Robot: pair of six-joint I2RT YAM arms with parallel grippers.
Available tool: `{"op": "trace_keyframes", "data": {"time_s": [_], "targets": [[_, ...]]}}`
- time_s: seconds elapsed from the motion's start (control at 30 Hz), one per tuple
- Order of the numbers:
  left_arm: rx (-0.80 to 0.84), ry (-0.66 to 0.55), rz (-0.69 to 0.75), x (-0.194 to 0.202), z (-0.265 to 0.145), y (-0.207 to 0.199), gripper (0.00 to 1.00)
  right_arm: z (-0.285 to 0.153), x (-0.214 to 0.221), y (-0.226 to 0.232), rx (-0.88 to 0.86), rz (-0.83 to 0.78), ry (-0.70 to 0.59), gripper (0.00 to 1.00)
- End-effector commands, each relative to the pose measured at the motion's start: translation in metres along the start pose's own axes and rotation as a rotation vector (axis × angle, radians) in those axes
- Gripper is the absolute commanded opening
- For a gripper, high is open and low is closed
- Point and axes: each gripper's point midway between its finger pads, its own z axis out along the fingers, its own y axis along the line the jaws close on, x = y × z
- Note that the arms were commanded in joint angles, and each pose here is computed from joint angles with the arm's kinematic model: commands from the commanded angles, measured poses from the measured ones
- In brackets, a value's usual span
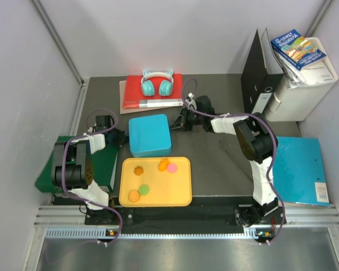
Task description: Pack the cookies
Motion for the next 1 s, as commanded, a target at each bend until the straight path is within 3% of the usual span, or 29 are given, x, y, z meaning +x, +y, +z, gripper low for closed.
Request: {"op": "trace_keyframes", "data": {"time_s": [0.0, 0.7, 0.97], "targets": [[-0.066, -0.009, -0.004, 0.000, 0.002, 0.020, 0.00, 0.004, -0.018, 0.029, -0.042, -0.092, -0.024, 0.08], [-0.099, -0.037, -0.010, -0.009, -0.002, 0.026, 0.00, -0.013, -0.029, 0.013, 0.027, -0.090, -0.076, 0.09], [-0.124, -0.060, -0.020, -0.016, -0.005, 0.030, 0.00, -0.028, -0.033, 0.051, 0.003, -0.184, -0.117, 0.09]]}}
